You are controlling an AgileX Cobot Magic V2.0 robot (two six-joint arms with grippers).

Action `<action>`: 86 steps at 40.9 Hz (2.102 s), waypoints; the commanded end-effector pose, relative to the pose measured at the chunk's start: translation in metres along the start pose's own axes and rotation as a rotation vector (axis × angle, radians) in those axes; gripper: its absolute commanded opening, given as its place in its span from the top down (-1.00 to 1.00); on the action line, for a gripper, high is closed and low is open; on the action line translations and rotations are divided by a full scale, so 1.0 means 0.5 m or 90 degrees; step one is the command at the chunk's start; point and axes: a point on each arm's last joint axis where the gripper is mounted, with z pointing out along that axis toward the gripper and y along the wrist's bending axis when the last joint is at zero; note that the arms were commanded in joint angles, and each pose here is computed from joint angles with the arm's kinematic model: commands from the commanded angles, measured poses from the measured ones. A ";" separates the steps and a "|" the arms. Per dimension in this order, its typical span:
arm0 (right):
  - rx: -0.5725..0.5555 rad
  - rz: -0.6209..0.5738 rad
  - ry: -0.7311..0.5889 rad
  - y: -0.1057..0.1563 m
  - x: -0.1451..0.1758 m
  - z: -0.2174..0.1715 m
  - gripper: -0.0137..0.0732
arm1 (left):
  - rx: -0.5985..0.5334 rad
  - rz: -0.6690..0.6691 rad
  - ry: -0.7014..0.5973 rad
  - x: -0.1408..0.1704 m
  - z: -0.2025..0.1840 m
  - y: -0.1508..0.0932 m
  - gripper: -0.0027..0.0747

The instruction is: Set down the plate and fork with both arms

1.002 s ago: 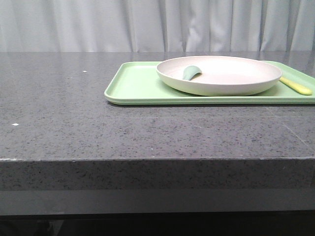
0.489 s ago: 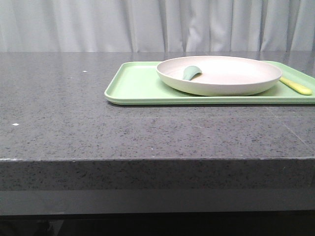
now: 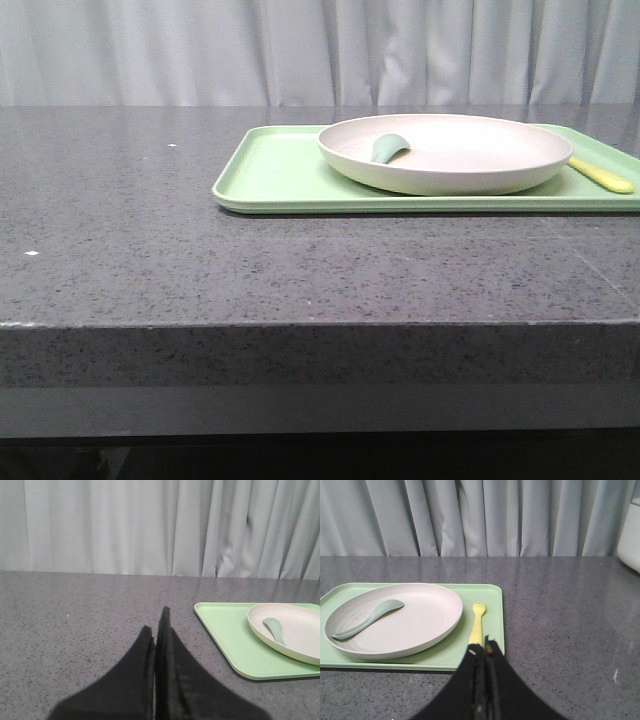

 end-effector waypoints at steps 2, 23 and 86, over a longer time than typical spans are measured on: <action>-0.001 -0.011 -0.068 0.002 -0.034 -0.004 0.84 | -0.005 -0.001 -0.046 -0.009 0.002 0.001 0.98; -0.001 -0.011 -0.068 0.002 -0.034 -0.004 0.84 | -0.113 -0.004 -0.019 0.183 0.009 0.035 0.98; 0.000 -0.011 -0.059 0.000 -0.018 0.002 0.84 | -0.118 -0.004 -0.028 0.220 0.019 0.042 0.98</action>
